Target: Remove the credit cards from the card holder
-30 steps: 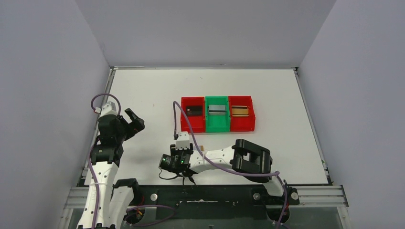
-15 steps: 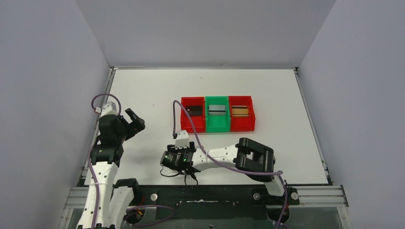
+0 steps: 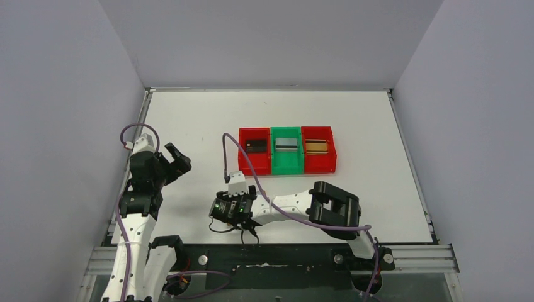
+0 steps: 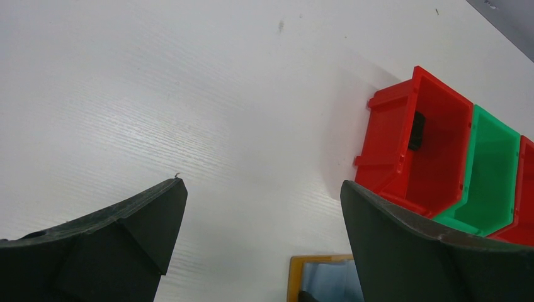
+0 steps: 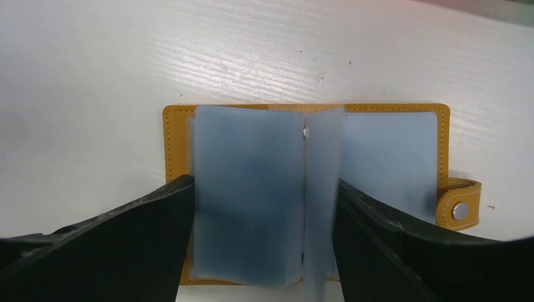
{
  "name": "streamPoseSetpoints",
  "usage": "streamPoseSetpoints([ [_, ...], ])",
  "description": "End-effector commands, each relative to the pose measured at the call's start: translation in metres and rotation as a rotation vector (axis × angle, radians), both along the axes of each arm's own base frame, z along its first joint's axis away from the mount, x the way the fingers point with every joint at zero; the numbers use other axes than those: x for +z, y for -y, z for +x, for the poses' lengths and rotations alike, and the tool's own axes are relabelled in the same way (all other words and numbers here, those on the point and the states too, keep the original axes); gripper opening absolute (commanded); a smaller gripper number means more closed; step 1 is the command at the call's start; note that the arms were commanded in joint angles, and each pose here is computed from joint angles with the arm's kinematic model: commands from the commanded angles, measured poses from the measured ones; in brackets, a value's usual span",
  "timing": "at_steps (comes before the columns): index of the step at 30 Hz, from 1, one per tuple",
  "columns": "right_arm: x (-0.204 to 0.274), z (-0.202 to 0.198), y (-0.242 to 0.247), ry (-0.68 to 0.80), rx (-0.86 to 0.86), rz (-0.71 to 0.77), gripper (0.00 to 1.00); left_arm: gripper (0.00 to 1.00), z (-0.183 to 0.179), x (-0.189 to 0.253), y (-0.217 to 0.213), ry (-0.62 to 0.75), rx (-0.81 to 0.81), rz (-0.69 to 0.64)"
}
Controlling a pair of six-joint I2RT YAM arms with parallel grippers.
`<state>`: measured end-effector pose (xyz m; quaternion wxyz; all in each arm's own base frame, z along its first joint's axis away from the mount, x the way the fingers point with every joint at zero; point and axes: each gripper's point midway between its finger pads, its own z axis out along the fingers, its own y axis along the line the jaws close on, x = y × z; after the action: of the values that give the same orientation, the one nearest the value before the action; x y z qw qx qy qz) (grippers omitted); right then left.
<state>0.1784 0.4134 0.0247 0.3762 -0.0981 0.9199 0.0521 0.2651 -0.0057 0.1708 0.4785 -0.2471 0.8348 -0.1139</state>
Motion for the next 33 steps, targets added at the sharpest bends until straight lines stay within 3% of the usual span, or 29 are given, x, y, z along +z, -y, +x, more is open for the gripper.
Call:
streamPoseSetpoints([
  [1, 0.056, 0.006, -0.006, 0.068, 0.022, 0.057, 0.76, 0.96, 0.005, 0.012, 0.002, 0.041, -0.019, 0.006],
  [9, 0.079, 0.009, 0.028, 0.105, -0.046, 0.045, 0.81, 0.96, 0.006, 0.012, 0.006, 0.046, -0.042, -0.003],
  [30, 0.007, 0.000, 0.065, 0.000, -0.126, -0.101, 0.80, 0.96, 0.008, 0.011, 0.011, 0.044, -0.066, -0.010],
  [33, -0.006, -0.002, 0.070, -0.028, -0.134, -0.107, 0.75, 0.96, 0.008, 0.011, 0.011, 0.044, -0.068, -0.009],
])
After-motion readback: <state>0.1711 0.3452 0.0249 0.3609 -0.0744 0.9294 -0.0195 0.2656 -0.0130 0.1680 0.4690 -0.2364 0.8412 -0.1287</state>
